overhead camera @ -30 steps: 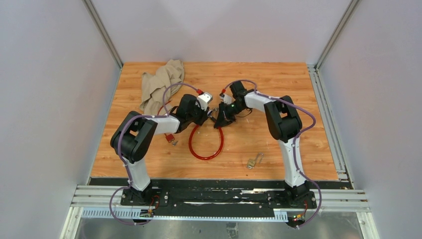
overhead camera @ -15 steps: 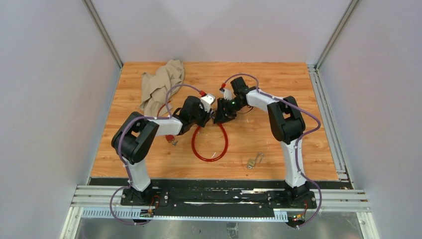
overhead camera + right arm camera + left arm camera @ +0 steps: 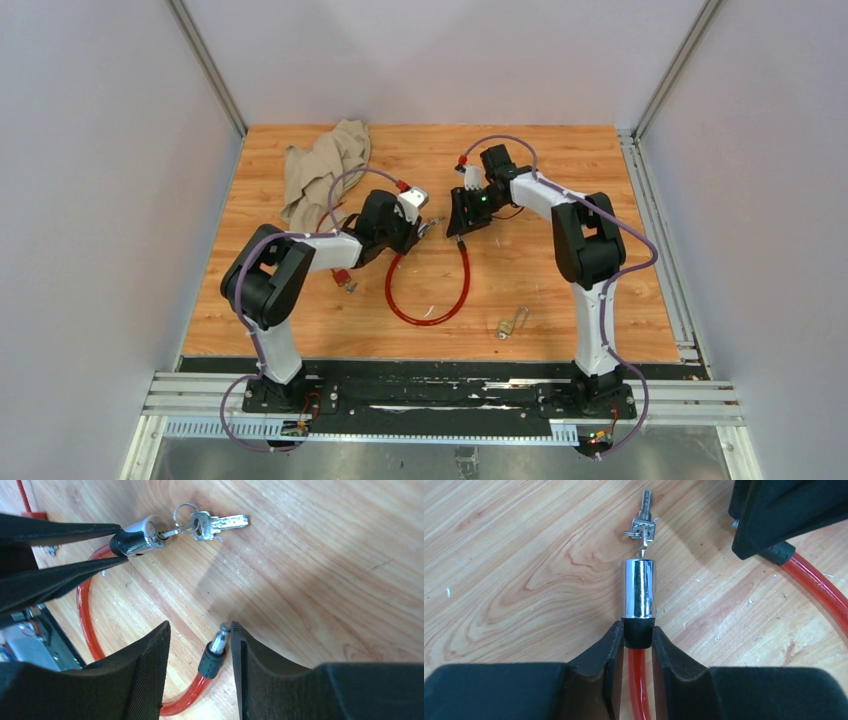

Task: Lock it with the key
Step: Lock the lock, then adjust the lock.

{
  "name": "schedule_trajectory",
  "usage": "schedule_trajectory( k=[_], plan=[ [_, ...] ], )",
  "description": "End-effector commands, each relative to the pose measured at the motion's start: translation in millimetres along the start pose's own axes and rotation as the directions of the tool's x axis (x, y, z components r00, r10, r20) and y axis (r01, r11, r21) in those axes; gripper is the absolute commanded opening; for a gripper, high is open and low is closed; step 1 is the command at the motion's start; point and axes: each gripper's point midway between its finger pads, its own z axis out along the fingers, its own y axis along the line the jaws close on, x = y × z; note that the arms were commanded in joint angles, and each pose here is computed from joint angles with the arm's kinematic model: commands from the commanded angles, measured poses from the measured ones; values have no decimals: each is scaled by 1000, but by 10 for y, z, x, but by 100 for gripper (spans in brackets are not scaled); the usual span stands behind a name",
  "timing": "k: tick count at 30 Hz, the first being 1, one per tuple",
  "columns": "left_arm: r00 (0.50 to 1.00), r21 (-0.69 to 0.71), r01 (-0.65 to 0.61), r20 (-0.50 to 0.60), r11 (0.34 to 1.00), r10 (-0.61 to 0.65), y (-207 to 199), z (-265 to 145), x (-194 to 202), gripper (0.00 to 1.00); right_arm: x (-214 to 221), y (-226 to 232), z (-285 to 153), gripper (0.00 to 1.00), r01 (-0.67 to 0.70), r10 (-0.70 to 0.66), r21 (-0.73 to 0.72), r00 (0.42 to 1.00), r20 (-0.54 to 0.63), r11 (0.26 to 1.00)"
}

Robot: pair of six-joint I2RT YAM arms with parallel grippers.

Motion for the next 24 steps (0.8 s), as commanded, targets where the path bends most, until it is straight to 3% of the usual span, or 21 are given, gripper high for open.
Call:
schedule_trajectory(
  k=[1, 5, 10, 16, 24],
  plan=[
    [998, 131, 2, 55, 991, -9, -90, -108, -261, 0, -278, 189, -228, 47, 241, -235, -66, 969, 80, 968],
    [995, 214, -44, 97, 976, 24, -170, -222, -384, 0, -377, 335, -262, 47, 418, -397, -143, 905, 153, 897],
    [987, 255, -84, 155, 963, 45, -200, -356, -544, 0, -466, 491, -272, 48, 531, -478, -233, 842, 251, 815],
    [981, 260, -92, 188, 961, 43, -173, -419, -630, 0, -548, 556, -314, 46, 544, -468, -294, 834, 292, 786],
    [978, 338, -105, 208, 935, 34, -302, -479, -678, 0, -604, 557, -572, 45, 642, -544, -269, 759, 358, 718]
  ],
)
